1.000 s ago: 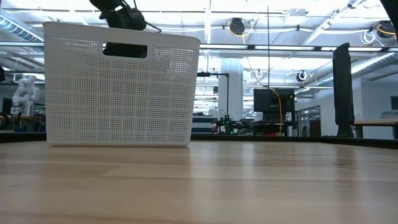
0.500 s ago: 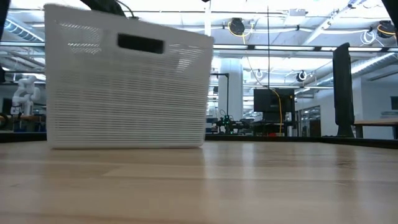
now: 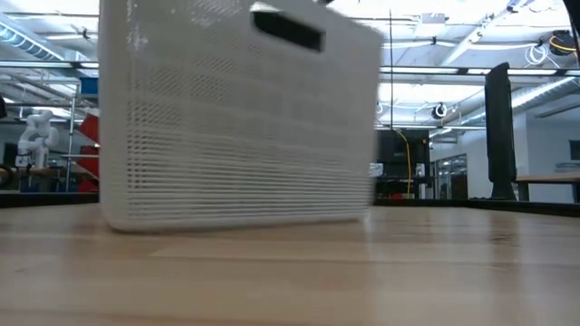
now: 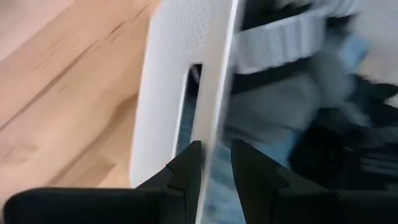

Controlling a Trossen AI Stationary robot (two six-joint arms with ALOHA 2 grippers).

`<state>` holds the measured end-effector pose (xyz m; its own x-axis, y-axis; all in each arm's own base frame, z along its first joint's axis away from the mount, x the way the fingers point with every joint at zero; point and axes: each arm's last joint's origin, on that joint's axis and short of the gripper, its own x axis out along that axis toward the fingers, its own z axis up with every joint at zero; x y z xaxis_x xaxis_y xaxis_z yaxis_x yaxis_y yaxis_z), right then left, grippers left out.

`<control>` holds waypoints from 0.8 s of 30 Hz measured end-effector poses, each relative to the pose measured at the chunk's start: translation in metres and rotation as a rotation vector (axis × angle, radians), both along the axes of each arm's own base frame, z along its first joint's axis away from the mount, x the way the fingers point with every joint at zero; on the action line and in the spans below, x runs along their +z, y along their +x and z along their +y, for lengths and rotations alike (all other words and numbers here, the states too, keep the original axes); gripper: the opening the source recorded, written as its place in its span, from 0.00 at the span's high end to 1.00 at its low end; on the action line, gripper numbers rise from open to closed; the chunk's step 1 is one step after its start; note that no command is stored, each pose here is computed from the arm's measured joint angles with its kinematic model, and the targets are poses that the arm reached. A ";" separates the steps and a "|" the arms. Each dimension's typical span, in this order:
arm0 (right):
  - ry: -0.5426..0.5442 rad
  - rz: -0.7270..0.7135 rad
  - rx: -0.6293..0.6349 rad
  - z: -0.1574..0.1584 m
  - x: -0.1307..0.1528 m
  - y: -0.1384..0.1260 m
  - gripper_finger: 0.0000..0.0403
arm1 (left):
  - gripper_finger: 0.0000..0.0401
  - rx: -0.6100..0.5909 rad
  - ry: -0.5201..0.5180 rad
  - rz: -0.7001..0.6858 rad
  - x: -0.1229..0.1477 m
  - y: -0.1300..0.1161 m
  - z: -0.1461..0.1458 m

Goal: Sort clothes
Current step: Adjust the white laundry organizer

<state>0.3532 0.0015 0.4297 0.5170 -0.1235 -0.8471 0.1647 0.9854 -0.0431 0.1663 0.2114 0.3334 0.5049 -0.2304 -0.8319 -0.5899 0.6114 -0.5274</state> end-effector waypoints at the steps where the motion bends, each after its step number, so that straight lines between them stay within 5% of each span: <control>1: -0.018 0.017 -0.017 -0.001 0.001 -0.004 0.35 | 0.76 -0.001 0.016 -0.025 0.005 0.003 -0.005; 7: -0.042 0.028 -0.133 -0.003 0.013 -0.027 0.35 | 0.76 -0.008 0.143 0.004 0.020 0.022 -0.033; 11: -0.010 0.020 -0.185 0.003 0.016 -0.050 0.35 | 0.76 -0.025 0.315 0.107 0.022 0.033 -0.044; 14: 0.040 0.046 -0.261 0.009 0.010 -0.075 0.35 | 0.76 -0.073 0.337 0.033 0.024 0.045 -0.051; 19: 0.239 0.115 -0.429 0.025 -0.027 -0.125 0.35 | 0.76 -0.121 0.380 -0.024 0.027 0.058 -0.061; 24: 0.513 -0.057 -0.349 0.062 -0.062 -0.144 0.41 | 0.76 -0.099 0.502 0.052 0.027 0.059 -0.059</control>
<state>0.2089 0.0634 0.3682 0.5658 0.1221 -0.8155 0.4690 0.7658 0.4401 0.2257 0.1523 0.3605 0.4558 0.1592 -0.8757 -0.5344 0.8357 -0.1263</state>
